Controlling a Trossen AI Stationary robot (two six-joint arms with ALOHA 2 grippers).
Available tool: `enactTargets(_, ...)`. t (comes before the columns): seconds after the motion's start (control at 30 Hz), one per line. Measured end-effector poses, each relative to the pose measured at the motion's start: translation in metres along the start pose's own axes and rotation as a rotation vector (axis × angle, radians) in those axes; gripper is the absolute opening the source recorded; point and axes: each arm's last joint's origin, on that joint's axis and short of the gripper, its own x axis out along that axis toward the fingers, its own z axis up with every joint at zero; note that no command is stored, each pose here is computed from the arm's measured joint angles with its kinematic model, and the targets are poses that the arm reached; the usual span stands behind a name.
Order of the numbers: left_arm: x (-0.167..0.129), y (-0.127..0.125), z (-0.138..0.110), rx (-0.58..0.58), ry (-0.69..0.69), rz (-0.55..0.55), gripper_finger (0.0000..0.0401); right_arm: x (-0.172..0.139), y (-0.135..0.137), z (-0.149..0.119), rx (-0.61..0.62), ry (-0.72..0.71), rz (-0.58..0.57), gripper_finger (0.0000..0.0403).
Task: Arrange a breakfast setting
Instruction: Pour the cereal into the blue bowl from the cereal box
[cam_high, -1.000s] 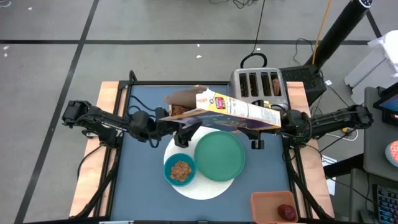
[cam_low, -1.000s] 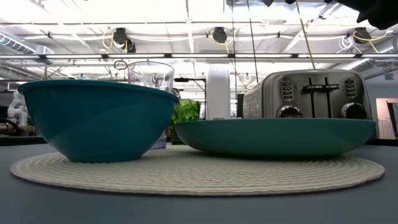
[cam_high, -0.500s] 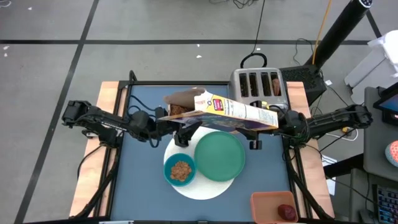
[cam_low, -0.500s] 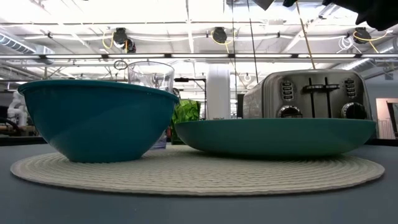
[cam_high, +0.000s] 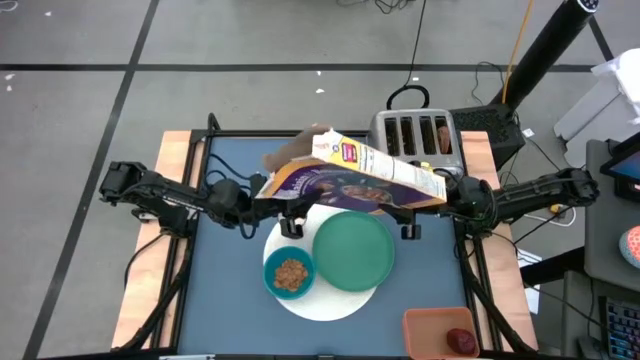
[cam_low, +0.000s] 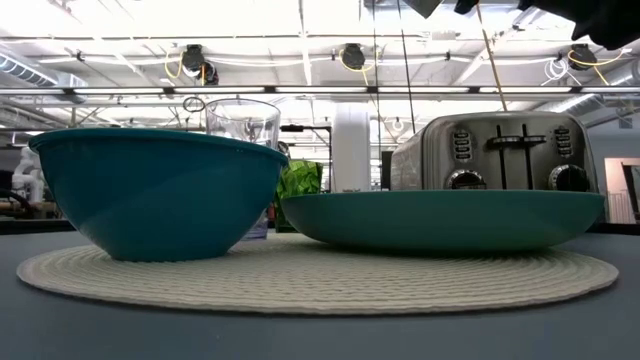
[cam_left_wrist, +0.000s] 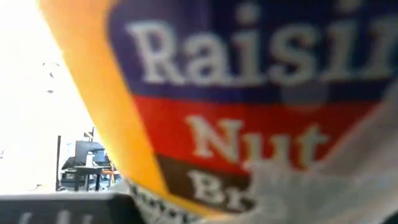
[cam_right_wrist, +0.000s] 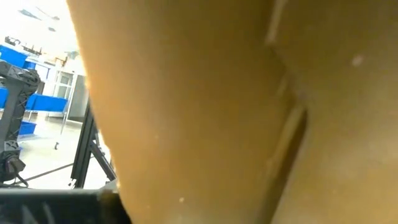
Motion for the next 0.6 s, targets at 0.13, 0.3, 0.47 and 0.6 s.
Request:
enactTargets(0.13, -0.0001, -0.0002, 0.0002, -0.003, -0.002, -0.002, 0.0133, 0.0000, -0.0002, 0.0000, 0.013, 0.000, -0.003, 0.0212)
enactTargets(0.3, -0.0001, -0.0002, 0.0003, -0.004, -0.002, 0.000, 0.0129, 0.0000, -0.0001, 0.0000, 0.003, 0.000, -0.002, 0.0216)
enactTargets(0.47, -0.0001, -0.0001, 0.0003, -0.003, -0.002, 0.003, 0.0127, 0.0000, -0.0001, 0.0000, 0.005, 0.001, -0.002, 0.0216)
enactTargets(0.6, 0.0000, 0.0001, 0.0003, -0.002, -0.002, 0.005, 0.0126, 0.0000, -0.0001, 0.0000, 0.005, 0.001, -0.001, 0.0216)
